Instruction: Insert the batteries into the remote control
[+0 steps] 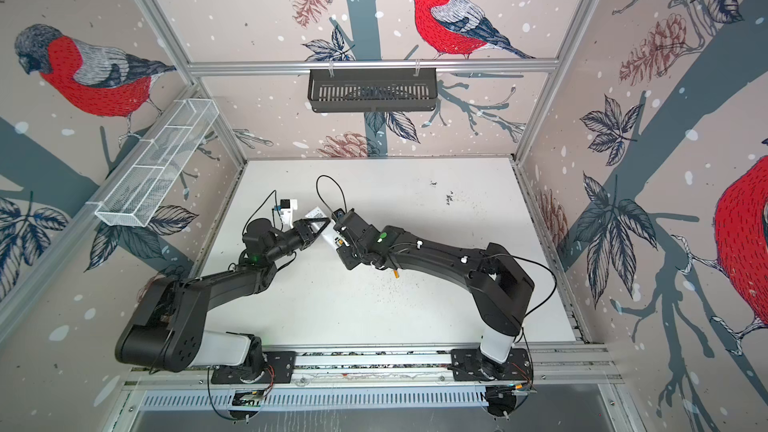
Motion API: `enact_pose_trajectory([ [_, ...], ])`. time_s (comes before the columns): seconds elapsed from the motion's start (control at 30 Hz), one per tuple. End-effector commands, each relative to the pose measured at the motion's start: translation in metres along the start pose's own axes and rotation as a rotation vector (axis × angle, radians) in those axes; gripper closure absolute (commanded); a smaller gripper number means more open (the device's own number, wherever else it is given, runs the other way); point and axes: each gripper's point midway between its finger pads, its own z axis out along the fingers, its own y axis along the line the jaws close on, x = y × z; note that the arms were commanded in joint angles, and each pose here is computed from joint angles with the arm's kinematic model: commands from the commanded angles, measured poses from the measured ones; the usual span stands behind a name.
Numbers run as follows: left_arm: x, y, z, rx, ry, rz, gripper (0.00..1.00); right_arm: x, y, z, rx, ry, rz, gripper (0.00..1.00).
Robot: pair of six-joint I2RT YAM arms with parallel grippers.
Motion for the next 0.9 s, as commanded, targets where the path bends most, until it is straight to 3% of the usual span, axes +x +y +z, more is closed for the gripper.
enact_pose_trajectory([
  [0.0, 0.003, -0.012, 0.0, 0.043, 0.034, 0.046, 1.0, -0.005, -0.009, -0.015, 0.017, -0.04, -0.011, 0.85],
  [0.13, 0.003, -0.01, -0.001, 0.03, 0.035, 0.069, 1.0, -0.006, -0.006, -0.039, -0.053, -0.096, -0.023, 0.79],
  [0.43, 0.012, -0.031, 0.003, 0.123, 0.079, 0.124, 1.0, 0.005, -0.003, -0.052, -0.181, -0.116, 0.003, 0.48],
  [0.7, 0.024, -0.043, 0.01, 0.149, 0.13, 0.153, 1.0, 0.003, 0.005, -0.036, -0.195, -0.111, 0.015, 0.39],
  [0.87, 0.025, -0.049, 0.006, 0.139, 0.138, 0.175, 1.0, 0.021, -0.022, -0.016, -0.073, -0.044, 0.06, 0.39],
])
